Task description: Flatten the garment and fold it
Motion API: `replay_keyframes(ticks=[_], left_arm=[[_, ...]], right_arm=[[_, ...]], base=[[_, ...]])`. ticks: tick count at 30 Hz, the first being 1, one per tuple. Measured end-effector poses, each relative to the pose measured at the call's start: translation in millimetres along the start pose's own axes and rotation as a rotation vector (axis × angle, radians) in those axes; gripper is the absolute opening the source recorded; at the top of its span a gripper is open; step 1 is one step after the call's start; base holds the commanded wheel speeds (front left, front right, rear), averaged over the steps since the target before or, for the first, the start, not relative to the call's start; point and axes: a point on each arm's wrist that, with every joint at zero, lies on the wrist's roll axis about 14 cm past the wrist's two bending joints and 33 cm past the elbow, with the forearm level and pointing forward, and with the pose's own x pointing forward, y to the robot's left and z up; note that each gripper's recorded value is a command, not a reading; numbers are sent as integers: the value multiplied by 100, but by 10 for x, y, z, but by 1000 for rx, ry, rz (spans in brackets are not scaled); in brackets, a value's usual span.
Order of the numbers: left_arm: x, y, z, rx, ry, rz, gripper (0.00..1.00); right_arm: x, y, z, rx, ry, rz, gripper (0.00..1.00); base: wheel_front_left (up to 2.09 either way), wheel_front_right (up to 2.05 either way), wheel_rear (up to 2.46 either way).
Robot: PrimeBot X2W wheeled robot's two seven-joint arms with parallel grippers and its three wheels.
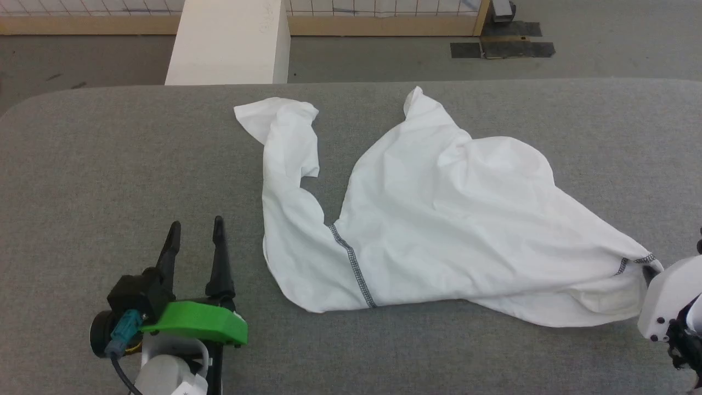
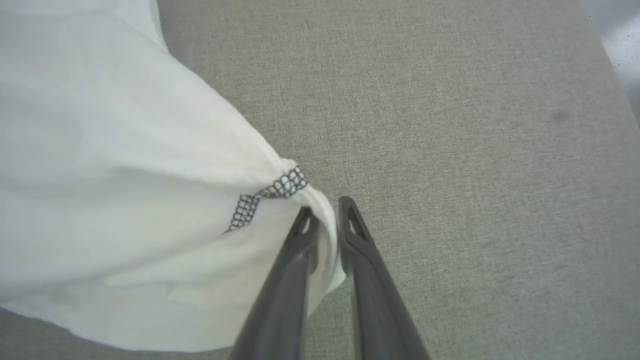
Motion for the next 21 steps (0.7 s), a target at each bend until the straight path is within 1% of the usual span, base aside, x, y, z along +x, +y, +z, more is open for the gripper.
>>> replay_keyframes(ticks=[3, 5, 7, 9, 11, 14, 16, 18, 21], left_arm=[[-12, 11, 15, 0, -3, 1, 100], [-25, 7, 27, -2, -5, -4, 100], [-33, -11, 55, -3, -13, -9, 100], [-31, -52, 69, -7, -16, -20, 100], [-16, -117, 78, -14, -20, -37, 100], [39, -287, 45, -33, 6, -82, 100], [138, -428, 56, -39, 24, -123, 100], [312, -620, 105, -43, 47, -174, 100], [660, -1059, 229, -42, 99, -298, 100]], right_arm=[[-55, 64, 202, 87, -131, 26, 100], [-197, 59, 499, 166, -298, 43, 100], [-385, 65, 749, 221, -449, 71, 100], [-526, 52, 804, 253, -534, 84, 100], [-596, 52, 711, 295, -561, 108, 100], [-663, 15, 436, 354, -559, 115, 100], [-689, 8, 301, 370, -548, 115, 100], [-703, 30, 207, 389, -538, 123, 100], [-720, 40, 131, 397, -529, 123, 100]], base=[[0, 0, 0], [0, 0, 0], [0, 0, 0], [0, 0, 0], [0, 0, 0], [0, 0, 0], [0, 0, 0], [0, 0, 0], [0, 0, 0]])
